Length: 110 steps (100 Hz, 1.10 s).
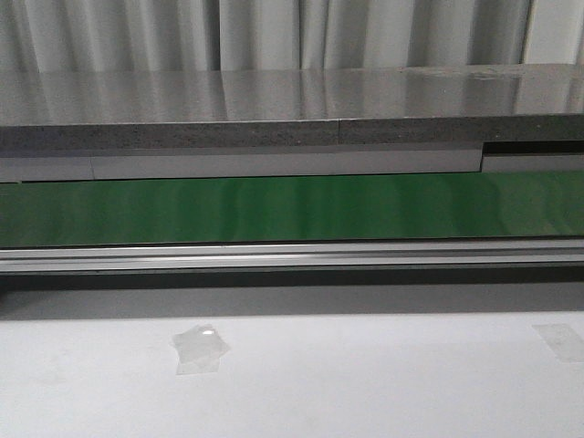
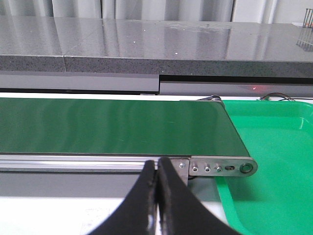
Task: Move button from left to right
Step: 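Close the left gripper on the button's black base and lift it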
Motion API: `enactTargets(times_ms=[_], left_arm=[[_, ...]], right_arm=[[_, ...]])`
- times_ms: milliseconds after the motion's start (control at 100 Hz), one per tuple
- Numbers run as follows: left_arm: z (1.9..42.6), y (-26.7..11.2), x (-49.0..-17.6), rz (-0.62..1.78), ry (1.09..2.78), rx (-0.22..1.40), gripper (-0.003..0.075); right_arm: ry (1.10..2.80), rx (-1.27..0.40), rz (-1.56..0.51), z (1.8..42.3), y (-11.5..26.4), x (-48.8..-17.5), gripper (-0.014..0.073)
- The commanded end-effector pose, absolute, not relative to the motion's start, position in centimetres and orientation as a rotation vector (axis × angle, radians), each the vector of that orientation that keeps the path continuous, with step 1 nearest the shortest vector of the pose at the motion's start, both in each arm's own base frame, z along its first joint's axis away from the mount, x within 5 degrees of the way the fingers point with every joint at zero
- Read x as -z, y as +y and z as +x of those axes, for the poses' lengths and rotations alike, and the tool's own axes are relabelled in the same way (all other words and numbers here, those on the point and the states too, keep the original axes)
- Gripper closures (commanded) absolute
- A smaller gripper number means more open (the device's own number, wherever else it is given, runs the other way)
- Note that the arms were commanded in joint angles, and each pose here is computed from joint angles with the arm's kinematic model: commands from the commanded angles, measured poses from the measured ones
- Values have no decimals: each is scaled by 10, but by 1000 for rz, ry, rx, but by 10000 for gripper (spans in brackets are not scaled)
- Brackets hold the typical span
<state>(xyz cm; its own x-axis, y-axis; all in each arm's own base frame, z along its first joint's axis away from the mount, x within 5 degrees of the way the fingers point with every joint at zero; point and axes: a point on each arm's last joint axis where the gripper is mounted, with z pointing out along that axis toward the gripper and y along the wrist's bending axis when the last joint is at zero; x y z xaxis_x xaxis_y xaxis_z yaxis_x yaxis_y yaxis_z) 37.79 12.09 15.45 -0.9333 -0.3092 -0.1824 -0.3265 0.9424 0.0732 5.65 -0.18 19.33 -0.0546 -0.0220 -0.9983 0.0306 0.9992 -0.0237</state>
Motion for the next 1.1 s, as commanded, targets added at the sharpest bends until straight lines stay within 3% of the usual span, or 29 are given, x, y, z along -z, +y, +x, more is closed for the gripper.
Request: enactTargets(times_ms=[0, 80, 200, 350, 770, 1090], left_arm=[[380, 121, -177, -476, 2859, -160, 461], [380, 122, -177, -474, 2859, -163, 599], [380, 122, -178, -464, 2859, -174, 741], [378, 123, -188, -443, 2847, -206, 740], [354, 117, -265, -404, 2689, -252, 740], [346, 100, -285, -336, 2672, -44, 740]], right_arm=[[1505, 52, -2, 54, -2, -207, 661], [1505, 52, -2, 54, -2, -207, 661], [1505, 52, -2, 54, -2, -207, 661], [1505, 52, -2, 54, -2, -207, 661], [1505, 52, -2, 54, -2, -207, 661], [1505, 52, -2, 54, -2, -207, 661]])
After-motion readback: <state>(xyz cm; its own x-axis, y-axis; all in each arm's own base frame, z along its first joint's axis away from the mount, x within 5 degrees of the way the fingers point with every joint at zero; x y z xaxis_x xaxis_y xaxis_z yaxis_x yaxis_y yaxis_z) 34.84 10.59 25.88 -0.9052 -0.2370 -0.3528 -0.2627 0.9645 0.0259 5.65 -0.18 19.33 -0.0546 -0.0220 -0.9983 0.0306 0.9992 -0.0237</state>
